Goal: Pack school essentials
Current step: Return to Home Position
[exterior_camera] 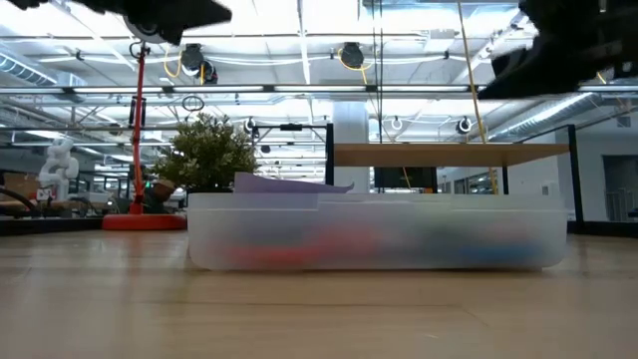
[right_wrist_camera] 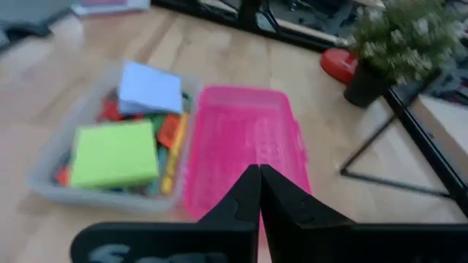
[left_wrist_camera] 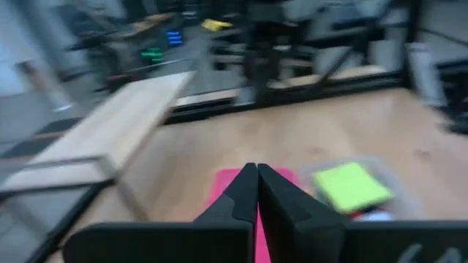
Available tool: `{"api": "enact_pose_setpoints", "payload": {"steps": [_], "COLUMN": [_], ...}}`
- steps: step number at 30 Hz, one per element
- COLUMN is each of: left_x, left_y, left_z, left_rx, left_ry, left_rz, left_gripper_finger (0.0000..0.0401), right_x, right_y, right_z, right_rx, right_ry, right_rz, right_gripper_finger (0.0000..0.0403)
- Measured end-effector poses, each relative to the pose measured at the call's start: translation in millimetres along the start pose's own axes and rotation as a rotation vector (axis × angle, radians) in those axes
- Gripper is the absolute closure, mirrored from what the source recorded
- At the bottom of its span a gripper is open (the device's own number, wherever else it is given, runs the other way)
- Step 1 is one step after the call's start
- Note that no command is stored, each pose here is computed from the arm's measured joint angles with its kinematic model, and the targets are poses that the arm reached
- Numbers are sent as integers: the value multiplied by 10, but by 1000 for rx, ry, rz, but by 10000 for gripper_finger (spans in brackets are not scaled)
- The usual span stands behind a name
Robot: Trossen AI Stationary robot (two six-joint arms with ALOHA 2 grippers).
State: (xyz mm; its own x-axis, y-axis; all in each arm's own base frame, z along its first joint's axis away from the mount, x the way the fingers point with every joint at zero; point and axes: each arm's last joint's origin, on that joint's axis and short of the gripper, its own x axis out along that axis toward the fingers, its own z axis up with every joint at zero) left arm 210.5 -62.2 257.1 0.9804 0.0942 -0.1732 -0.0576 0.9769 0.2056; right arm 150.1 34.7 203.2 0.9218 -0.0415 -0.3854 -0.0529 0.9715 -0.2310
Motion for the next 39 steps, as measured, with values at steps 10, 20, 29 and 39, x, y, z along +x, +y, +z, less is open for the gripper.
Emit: {"api": "enact_pose_setpoints", "payload": {"steps": [10, 20, 29, 39], "left_x": [-40, -156, -245, -467], "left_y": [69, 81, 81, 128], "left_z": [-379, -774, -878, -1043], "left_rx": [-110, -156, -143, -194], "left_ry": [-29, -115, -138, -262], "left_rz": [-54, -43, -123, -131], "left_gripper_finger": [391, 391, 391, 391], "right_x": [56, 63, 24, -59], "right_y": [-118, -196, -216, -229], "right_z": [-424, -588, -624, -578], "right_rx": [33, 15, 18, -26], "right_ry": [-106, -180, -211, -284], "right_rz": [72, 36, 9, -12], "right_gripper_finger": [403, 403, 403, 403]}}
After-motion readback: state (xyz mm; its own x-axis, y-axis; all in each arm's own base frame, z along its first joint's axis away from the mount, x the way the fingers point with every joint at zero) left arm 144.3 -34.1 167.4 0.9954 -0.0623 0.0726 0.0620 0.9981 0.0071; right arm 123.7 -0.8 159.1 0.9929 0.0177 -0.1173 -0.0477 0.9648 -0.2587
